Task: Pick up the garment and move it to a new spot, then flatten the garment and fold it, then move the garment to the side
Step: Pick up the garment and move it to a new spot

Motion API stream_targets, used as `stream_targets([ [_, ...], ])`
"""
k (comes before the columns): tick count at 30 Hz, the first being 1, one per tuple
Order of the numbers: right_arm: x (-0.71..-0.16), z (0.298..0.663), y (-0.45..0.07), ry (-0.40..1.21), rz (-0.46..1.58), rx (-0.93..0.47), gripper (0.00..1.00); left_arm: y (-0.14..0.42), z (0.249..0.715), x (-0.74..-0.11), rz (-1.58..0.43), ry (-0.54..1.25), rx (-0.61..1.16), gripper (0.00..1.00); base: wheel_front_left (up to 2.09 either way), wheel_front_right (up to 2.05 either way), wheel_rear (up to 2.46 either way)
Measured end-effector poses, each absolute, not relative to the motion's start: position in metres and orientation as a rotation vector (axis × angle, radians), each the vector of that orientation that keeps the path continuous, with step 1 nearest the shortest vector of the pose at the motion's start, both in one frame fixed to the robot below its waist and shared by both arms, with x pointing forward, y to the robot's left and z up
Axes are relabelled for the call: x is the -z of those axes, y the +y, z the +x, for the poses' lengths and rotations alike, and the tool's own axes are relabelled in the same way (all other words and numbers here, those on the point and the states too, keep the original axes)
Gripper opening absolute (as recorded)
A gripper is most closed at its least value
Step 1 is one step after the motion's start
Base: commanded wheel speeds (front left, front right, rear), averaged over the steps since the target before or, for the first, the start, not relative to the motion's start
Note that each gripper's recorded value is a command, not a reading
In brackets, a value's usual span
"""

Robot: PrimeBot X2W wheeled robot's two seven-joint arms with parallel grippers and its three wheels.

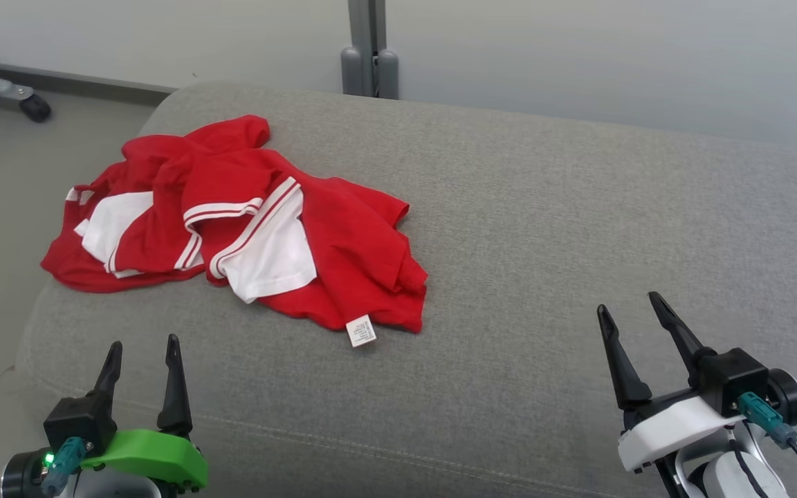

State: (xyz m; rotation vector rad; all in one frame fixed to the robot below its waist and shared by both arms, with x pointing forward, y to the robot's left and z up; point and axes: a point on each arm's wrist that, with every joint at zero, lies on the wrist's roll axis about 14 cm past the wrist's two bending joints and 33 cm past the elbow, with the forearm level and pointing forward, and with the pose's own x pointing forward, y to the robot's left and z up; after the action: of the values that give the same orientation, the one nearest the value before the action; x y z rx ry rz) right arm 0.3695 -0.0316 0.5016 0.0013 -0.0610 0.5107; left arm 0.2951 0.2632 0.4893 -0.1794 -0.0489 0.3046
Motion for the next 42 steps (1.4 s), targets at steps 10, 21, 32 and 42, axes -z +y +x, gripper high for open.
stream_targets([
  [10, -0.499, 0.365, 0.0, -0.053, -0.001, -0.606, 1.0, 0.289, 0.275, -0.494, -0.177, -0.074, -0.403, 1.0, 0.0, 0.0, 0.0],
  [21, -0.495, 0.365, -0.004, -0.043, -0.005, -0.595, 1.0, 0.289, 0.277, -0.495, -0.176, -0.076, -0.398, 1.0, 0.0, 0.0, 0.0],
  [32, -0.493, 0.37, -0.005, -0.039, 0.002, -0.588, 1.0, 0.294, 0.279, -0.493, -0.229, -0.077, -0.422, 1.0, 0.0, 0.0, 0.0],
  [42, -0.493, 0.395, -0.001, -0.06, 0.002, -0.603, 1.0, 0.308, 0.31, -0.491, -0.36, -0.088, -0.458, 1.0, 0.0, 0.0, 0.0],
])
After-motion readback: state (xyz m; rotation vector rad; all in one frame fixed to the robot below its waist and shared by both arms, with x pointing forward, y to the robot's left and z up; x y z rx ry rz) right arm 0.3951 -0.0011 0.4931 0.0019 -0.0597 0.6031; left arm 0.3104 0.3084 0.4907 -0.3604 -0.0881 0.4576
